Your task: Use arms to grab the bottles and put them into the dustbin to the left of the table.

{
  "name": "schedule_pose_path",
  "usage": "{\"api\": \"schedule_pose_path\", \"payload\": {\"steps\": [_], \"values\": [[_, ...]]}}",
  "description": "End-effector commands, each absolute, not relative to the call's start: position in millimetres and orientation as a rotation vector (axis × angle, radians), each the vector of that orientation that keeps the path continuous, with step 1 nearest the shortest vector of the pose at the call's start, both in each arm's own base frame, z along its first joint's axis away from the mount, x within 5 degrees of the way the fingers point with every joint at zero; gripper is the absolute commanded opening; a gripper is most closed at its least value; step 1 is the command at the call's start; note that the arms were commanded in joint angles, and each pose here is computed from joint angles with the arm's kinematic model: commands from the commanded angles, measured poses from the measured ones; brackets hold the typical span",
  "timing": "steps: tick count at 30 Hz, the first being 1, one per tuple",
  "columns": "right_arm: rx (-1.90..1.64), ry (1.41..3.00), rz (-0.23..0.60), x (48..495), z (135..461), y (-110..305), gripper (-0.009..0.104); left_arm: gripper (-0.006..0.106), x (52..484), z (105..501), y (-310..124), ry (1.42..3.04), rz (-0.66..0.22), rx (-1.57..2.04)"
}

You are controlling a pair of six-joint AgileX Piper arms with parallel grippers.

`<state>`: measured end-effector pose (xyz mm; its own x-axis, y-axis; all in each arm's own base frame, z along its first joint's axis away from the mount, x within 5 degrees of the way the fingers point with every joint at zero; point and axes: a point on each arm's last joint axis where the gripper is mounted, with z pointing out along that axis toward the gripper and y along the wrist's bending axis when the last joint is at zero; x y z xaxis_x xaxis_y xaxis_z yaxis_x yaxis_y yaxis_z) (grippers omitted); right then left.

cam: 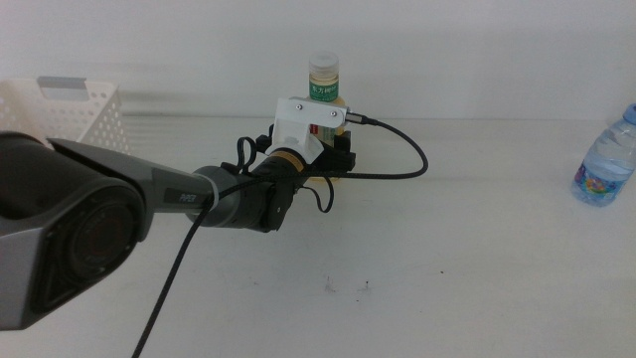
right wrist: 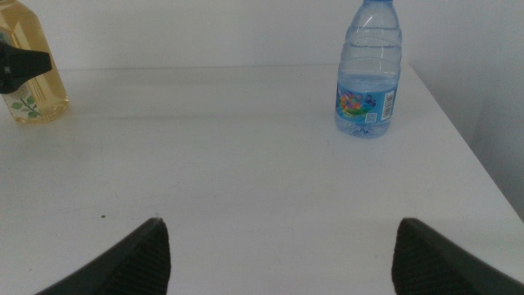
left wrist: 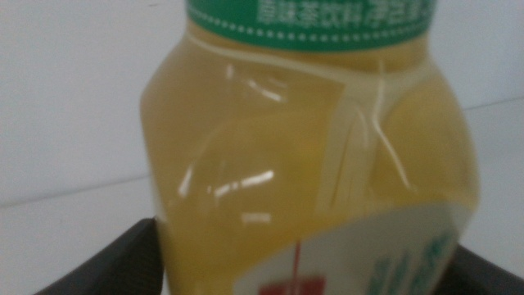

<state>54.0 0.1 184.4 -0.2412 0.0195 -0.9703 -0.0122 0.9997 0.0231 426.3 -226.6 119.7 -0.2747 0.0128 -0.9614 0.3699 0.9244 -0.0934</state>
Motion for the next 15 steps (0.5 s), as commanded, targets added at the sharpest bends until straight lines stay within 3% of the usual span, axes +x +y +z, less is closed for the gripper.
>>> {"api": "schedule_pose_path", "payload": {"steps": [1,15], "values": [[0.005,1.8,0.024,54,185,0,0.086,0.094,434,122,-226,1.806,-0.355,0.264],[0.006,1.8,0.025,54,185,0,0.086,0.094,452,108,-232,1.767,-0.351,0.258]]}}
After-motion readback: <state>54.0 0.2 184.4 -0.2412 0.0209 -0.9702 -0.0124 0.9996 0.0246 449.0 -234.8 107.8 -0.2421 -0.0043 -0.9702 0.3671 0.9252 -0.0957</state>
